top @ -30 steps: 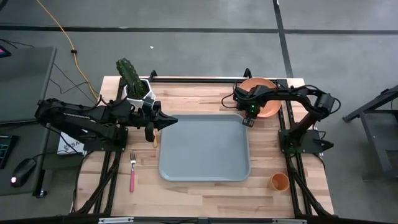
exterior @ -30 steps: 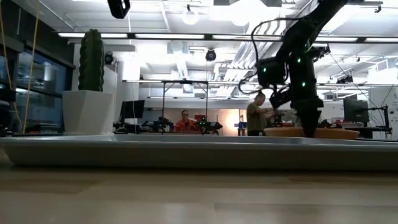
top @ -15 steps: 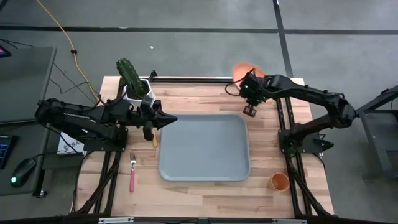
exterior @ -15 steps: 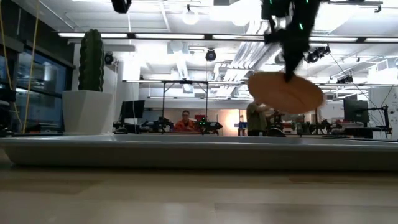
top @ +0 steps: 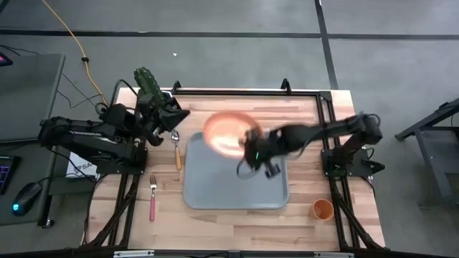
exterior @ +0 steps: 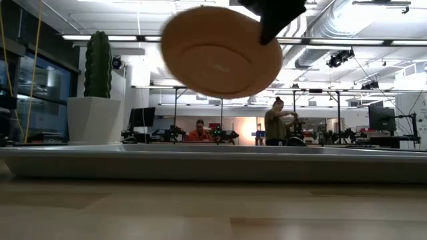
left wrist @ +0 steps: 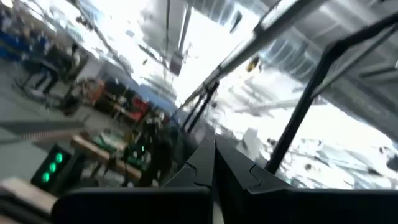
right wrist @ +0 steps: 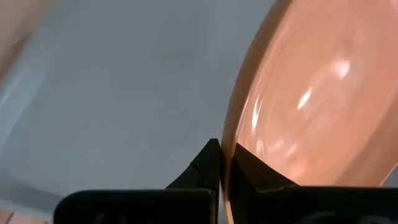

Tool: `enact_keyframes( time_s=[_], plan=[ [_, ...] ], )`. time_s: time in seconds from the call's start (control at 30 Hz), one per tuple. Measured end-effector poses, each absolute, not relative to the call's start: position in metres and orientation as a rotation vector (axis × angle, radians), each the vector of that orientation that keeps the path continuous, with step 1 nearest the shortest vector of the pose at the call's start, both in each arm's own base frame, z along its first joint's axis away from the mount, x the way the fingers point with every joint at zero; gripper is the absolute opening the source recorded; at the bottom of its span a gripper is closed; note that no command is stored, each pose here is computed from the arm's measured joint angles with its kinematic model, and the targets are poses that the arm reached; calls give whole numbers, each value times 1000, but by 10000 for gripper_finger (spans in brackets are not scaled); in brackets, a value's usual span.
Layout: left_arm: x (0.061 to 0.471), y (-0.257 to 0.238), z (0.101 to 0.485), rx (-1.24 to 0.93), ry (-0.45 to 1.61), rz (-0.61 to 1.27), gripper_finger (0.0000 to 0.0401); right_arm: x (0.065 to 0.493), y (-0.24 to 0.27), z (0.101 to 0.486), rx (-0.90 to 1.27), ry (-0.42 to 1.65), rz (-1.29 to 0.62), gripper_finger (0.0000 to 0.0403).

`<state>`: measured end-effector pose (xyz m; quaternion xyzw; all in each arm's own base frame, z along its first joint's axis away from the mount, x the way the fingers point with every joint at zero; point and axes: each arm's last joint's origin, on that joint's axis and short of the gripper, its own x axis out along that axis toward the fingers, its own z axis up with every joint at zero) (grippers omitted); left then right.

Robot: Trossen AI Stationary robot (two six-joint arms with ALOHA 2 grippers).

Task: Pick and place plate/cup/fork/spoon on tray
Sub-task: Put the orange plate on the gray tray

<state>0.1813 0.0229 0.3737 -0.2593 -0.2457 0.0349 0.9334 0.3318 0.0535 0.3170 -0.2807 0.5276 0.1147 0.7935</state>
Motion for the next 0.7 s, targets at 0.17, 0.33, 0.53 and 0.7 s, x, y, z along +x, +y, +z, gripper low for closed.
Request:
enact_keyframes(
  time_s=[0.17,0.33,0.53,0.7],
  plan=[
    [178,28,375,-523,-520,101,0,348,106,274,-773,1219,398,0],
    [177,30,375,-521,-523,110,0,352,138,226,-849,1332,479,0],
    [178,30,375,-521,-522,110,0,356,152,185,-794,1439,402,0],
    [178,30,375,-535,-522,106,0,362,154,178,-731,1418,355,0]
  ],
)
